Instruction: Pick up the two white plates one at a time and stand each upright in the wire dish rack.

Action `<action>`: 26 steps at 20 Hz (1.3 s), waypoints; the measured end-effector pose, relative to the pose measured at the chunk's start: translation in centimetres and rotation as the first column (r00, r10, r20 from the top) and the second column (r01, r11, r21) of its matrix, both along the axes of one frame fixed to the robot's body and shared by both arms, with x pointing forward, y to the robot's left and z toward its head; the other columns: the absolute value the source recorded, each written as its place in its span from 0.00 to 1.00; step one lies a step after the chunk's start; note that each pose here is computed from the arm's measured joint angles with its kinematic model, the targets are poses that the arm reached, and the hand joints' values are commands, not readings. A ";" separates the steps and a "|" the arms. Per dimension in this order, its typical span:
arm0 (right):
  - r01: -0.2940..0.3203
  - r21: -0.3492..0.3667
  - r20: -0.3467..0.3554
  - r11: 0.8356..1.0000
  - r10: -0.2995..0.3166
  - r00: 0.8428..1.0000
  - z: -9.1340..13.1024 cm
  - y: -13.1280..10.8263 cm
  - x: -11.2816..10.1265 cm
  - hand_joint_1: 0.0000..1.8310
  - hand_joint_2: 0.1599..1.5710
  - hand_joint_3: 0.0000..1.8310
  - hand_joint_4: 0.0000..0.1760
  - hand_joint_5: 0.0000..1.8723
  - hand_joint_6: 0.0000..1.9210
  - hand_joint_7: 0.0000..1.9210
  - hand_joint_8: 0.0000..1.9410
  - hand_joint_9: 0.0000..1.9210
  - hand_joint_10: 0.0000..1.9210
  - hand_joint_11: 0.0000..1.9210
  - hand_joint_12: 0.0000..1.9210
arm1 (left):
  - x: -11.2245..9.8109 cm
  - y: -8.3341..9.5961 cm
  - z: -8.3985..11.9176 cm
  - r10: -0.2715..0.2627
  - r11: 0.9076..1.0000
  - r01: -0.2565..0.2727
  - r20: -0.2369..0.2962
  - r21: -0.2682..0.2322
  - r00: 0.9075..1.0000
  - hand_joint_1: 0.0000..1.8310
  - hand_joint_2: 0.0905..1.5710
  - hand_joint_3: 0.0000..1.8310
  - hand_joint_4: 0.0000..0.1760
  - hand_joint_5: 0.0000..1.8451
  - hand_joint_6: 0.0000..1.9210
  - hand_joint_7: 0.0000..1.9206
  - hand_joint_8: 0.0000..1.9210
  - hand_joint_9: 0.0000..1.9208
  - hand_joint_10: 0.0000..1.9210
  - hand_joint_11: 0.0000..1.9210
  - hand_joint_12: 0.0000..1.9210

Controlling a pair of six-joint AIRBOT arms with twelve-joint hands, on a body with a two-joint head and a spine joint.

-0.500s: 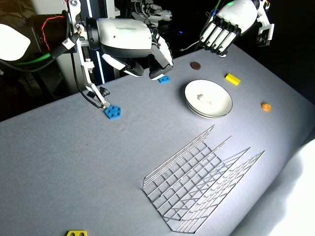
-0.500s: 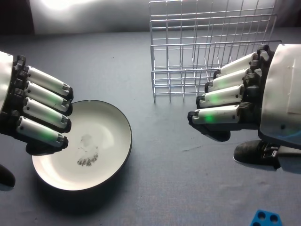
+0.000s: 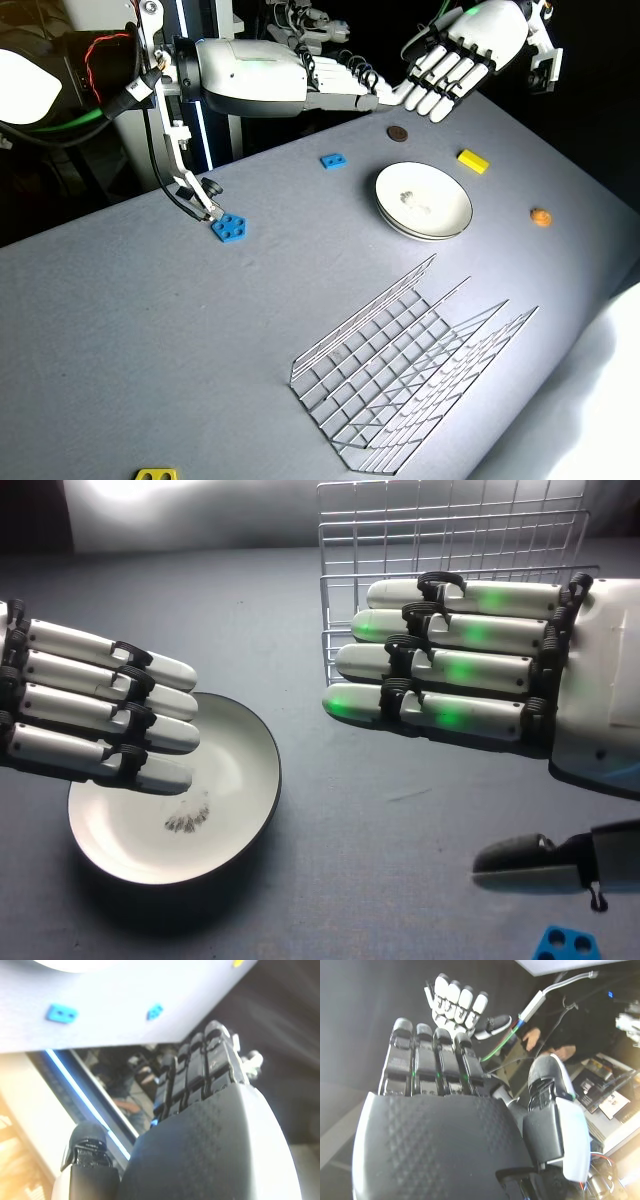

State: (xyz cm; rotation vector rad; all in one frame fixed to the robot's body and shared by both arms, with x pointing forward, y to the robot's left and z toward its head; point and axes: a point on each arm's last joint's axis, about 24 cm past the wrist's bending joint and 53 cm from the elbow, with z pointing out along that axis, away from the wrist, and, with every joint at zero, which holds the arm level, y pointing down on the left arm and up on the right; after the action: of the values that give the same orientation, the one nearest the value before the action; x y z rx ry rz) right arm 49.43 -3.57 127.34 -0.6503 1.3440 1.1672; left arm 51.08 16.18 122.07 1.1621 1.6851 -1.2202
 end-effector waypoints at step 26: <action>0.078 0.213 -0.249 0.974 -0.023 0.968 -0.8 -0.4 1.7 0.76 0.61 0.00 0.00 0.00 0.00 0.00 0.00 0.00 0.00 0.00 0.20 | 3.6 3.2 -11.4 0.101 0.958 -0.076 -0.077 0.276 0.992 0.00 0.72 0.00 0.00 0.05 0.00 0.03 0.00 0.02 0.00 0.01 0.02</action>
State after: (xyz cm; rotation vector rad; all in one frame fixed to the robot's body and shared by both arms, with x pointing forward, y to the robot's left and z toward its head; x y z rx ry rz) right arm 51.11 -4.00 126.56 -0.3159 1.4005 1.3653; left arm 54.72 19.39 110.71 1.1914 2.0000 -1.0215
